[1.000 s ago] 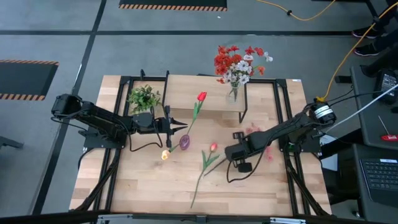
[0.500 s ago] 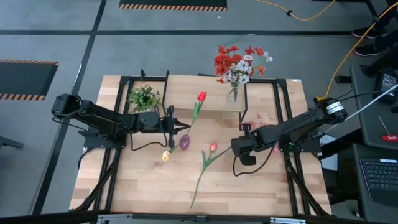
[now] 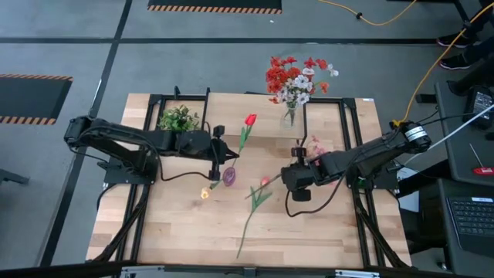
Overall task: Pick and place flowers into a vace then onto a shelf
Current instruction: Put the pink flowers into the purple vase
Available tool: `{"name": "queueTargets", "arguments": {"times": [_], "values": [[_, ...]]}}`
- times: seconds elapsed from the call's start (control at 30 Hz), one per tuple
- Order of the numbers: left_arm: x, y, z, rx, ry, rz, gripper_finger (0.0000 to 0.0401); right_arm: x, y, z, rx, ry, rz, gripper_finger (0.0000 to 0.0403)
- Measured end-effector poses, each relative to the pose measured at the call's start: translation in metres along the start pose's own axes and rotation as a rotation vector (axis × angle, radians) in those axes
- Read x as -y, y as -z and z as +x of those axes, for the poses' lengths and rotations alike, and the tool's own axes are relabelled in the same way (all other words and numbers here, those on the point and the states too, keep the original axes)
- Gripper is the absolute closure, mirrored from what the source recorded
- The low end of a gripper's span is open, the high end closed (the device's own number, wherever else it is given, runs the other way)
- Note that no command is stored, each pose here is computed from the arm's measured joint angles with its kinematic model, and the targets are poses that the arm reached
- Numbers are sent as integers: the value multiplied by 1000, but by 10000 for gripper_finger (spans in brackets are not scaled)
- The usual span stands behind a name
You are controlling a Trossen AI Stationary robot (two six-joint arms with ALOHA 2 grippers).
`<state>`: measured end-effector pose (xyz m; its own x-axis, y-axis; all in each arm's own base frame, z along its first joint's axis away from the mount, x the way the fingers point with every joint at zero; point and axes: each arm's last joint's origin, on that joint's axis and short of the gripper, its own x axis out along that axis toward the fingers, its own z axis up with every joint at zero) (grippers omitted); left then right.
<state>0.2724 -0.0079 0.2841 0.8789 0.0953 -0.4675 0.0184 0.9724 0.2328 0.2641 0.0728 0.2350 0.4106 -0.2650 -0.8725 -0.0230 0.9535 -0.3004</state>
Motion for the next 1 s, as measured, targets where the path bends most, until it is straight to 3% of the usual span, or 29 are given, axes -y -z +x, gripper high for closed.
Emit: {"name": "queueTargets", "arguments": {"times": [0.23, 0.4, 0.63, 0.83, 1.0], "values": [[-10, -41, -26, -43, 66, 4, 393, 13, -16, -2, 46, 47, 141, 403], [-15, -60, -37, -77, 60, -88, 393, 14, -37, 0, 57, 76, 129, 403], [-15, -69, -20, -277, 99, -183, 393, 15, -66, 3, -3, 213, 127, 403], [-16, -84, 2, -454, 126, -172, 392, 17, -82, 1, 15, 246, 184, 403], [-15, -93, 15, -503, 131, -110, 392, 18, -85, 0, 30, 244, 194, 403]]}}
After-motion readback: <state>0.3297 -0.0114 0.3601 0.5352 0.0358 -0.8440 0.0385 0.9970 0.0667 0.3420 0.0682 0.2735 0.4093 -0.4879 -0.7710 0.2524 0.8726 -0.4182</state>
